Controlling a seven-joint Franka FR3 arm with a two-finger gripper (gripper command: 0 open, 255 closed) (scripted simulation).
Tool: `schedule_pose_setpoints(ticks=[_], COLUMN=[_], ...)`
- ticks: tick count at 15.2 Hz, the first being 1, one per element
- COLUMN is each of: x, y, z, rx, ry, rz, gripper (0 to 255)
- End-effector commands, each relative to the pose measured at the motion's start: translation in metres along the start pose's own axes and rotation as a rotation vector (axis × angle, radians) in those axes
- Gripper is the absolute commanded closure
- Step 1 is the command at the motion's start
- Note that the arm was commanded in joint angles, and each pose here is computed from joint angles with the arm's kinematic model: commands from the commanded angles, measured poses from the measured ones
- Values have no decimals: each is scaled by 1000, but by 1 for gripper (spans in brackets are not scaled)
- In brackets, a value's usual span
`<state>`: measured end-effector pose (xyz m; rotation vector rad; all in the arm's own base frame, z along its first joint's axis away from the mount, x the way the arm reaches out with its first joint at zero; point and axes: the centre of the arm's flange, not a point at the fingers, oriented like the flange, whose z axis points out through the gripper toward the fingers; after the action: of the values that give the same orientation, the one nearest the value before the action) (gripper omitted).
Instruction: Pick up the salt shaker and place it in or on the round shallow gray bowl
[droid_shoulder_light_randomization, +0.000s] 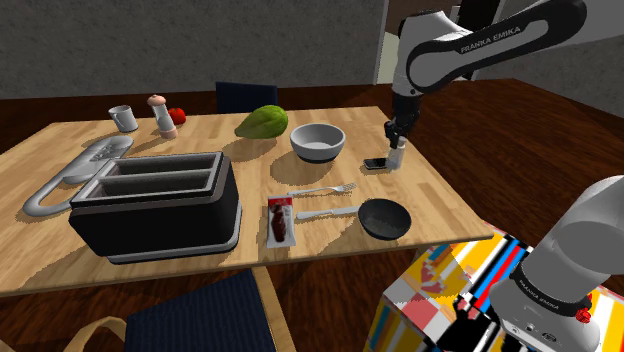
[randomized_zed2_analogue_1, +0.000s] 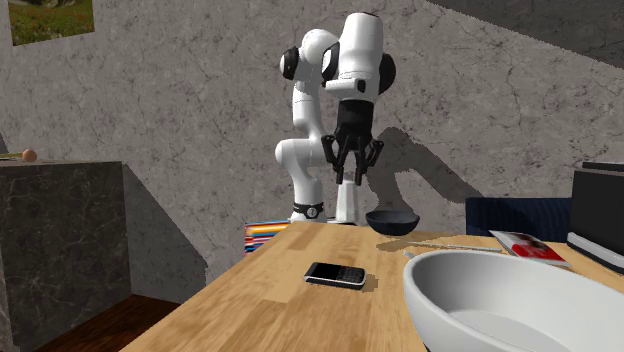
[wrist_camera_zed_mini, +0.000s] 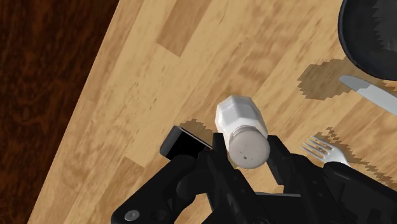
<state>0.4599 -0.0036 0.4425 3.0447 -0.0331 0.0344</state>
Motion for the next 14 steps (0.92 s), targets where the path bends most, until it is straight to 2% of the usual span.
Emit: schedule_pose_setpoints(ticks=[1, 8, 14], x=[0, 1, -40], y=[1, 4, -60], z=[-11, -43, -65], rx=[0, 0, 0], ry=[0, 0, 0], rz=[0, 0, 0], gripper=[255, 255, 255])
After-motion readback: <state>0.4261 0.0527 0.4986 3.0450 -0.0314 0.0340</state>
